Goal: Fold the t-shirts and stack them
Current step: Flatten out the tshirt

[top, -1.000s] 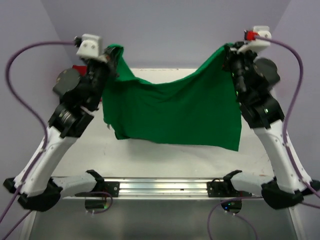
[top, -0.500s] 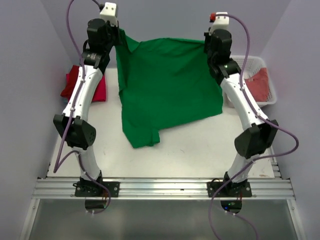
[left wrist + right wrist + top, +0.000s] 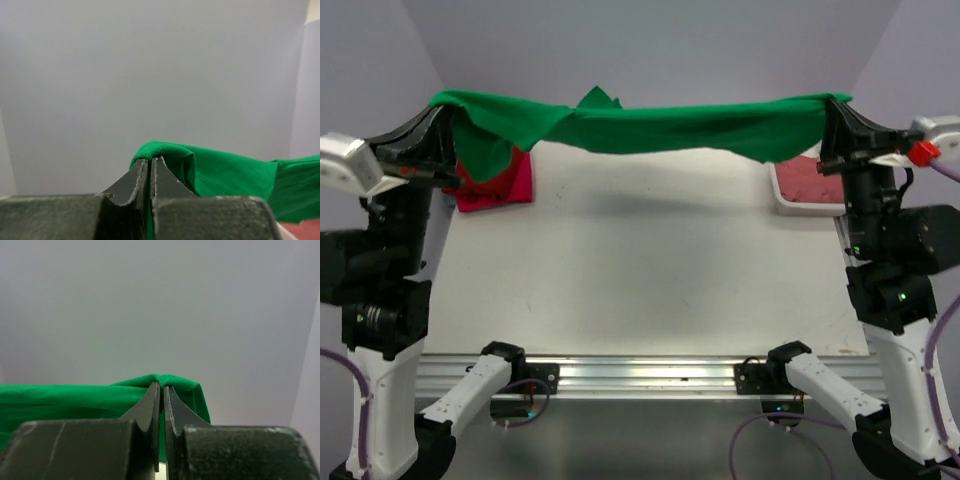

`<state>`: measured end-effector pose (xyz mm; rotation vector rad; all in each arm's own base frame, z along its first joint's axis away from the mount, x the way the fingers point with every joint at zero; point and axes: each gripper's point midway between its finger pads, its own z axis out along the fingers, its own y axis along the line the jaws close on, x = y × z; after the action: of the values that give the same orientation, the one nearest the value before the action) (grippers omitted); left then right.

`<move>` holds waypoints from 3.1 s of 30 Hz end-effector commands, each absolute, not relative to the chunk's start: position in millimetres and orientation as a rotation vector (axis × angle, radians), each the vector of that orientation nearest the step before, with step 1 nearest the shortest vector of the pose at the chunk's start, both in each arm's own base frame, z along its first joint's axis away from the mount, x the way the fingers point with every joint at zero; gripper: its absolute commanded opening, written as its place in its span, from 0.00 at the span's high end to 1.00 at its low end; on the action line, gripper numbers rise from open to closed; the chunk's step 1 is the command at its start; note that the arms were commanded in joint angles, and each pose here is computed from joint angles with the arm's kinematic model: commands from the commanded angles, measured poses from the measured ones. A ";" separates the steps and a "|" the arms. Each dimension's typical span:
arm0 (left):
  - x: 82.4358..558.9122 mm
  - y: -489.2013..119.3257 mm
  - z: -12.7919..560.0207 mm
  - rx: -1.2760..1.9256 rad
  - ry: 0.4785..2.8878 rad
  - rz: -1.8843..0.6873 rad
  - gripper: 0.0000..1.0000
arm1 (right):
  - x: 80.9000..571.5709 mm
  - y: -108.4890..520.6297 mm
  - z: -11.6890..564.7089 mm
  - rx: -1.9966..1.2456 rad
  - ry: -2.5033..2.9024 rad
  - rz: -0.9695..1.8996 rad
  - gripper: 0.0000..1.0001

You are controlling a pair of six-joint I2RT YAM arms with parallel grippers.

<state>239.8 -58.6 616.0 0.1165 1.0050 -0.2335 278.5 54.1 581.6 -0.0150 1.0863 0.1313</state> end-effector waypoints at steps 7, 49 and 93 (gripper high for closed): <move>220.2 -93.8 611.1 0.267 1.087 -0.412 1.00 | 239.4 81.1 579.0 -0.133 1.092 0.334 1.00; 414.0 -67.8 267.8 -0.163 1.780 -0.243 1.00 | 424.3 130.3 250.8 -0.067 1.838 -0.041 1.00; 176.2 -109.7 598.6 0.329 0.990 -0.546 1.00 | 203.5 102.9 560.9 -0.258 1.002 0.405 1.00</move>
<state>143.3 -101.6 597.6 0.3366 0.9408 -0.5450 172.5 85.1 576.7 -0.2260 0.9161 0.4080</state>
